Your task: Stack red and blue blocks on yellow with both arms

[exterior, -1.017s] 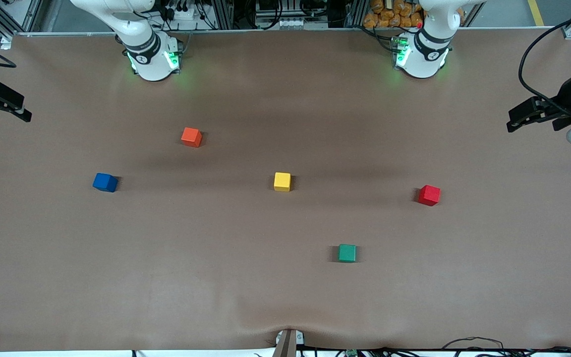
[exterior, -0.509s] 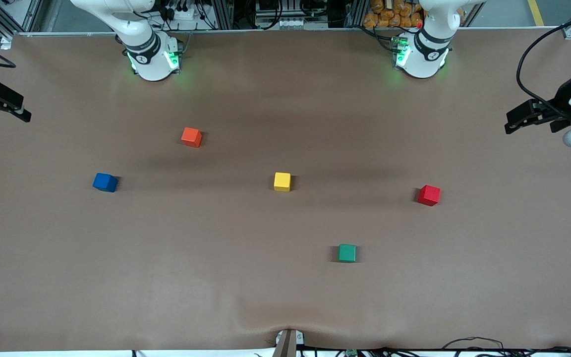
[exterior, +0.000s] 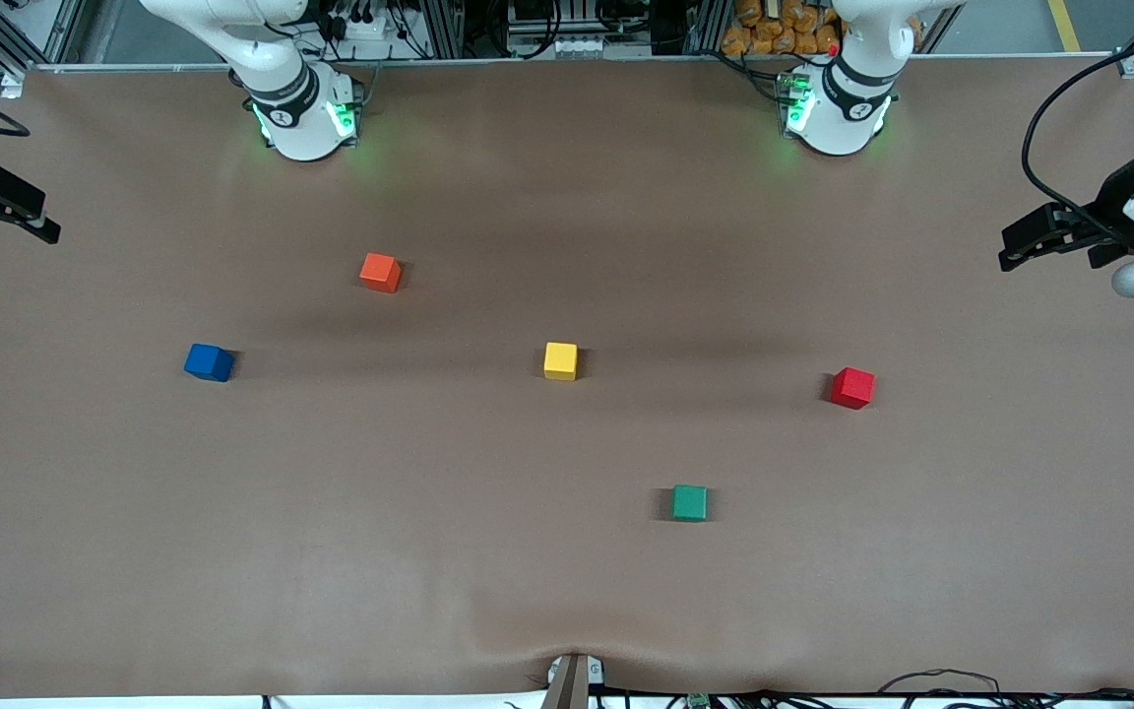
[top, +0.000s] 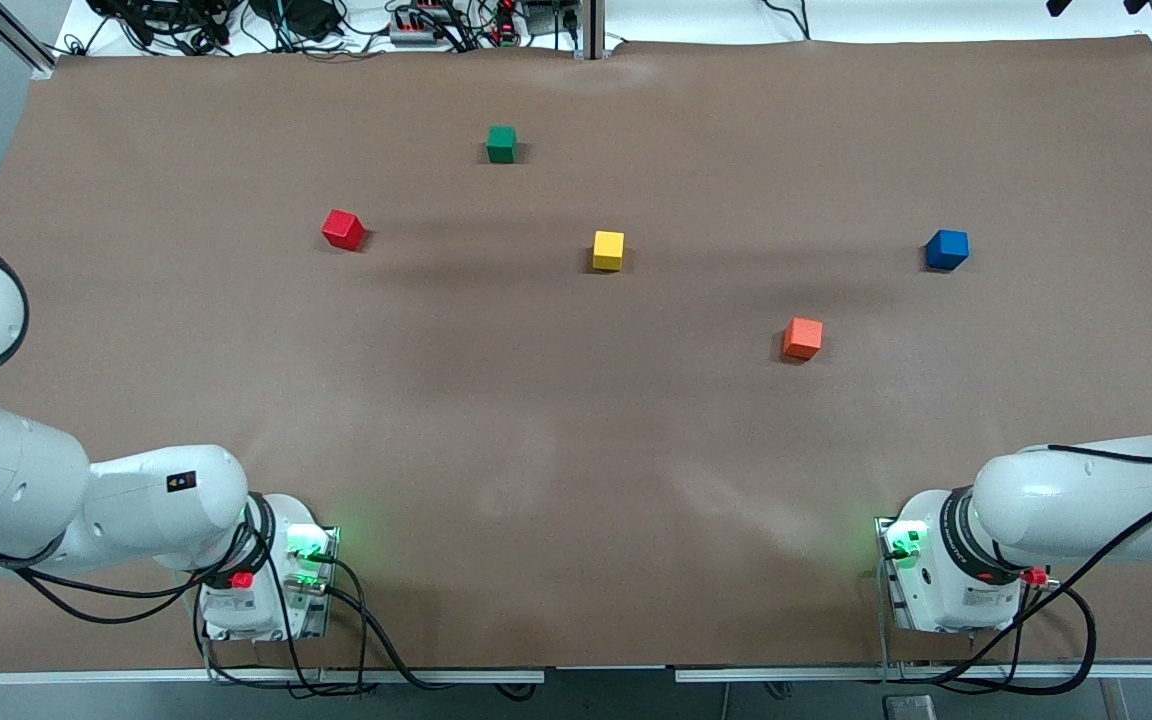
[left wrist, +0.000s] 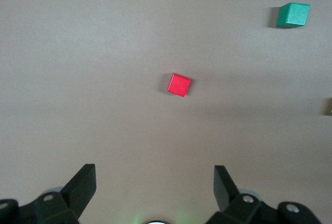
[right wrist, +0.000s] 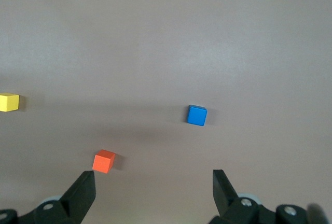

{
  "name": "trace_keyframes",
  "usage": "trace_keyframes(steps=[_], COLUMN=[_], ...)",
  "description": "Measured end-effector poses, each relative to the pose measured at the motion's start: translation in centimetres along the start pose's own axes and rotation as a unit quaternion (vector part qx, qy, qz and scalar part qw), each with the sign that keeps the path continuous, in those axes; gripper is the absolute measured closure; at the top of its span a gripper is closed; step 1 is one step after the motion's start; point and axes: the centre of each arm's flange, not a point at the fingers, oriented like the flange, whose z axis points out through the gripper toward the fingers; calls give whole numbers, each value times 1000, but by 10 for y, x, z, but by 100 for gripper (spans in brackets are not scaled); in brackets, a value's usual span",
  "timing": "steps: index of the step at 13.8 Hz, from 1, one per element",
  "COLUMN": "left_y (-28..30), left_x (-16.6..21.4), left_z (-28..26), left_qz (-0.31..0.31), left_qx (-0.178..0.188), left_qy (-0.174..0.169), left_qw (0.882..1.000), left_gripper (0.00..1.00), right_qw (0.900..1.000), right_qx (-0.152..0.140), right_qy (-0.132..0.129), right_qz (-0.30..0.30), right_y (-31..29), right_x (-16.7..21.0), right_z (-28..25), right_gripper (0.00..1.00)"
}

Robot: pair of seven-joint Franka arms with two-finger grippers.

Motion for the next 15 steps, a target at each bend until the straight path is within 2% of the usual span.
trace_keyframes(steps=[15], left_y=[1], left_x=[4], left_z=[19], left_qz=[1], left_qx=[0], left_qy=[0], left_qw=[1000], left_gripper=[0], right_qw=[1000], right_qx=[0], right_qy=[-7], right_qz=[7], right_y=[8], right_x=[4], right_z=[8], right_gripper=[0])
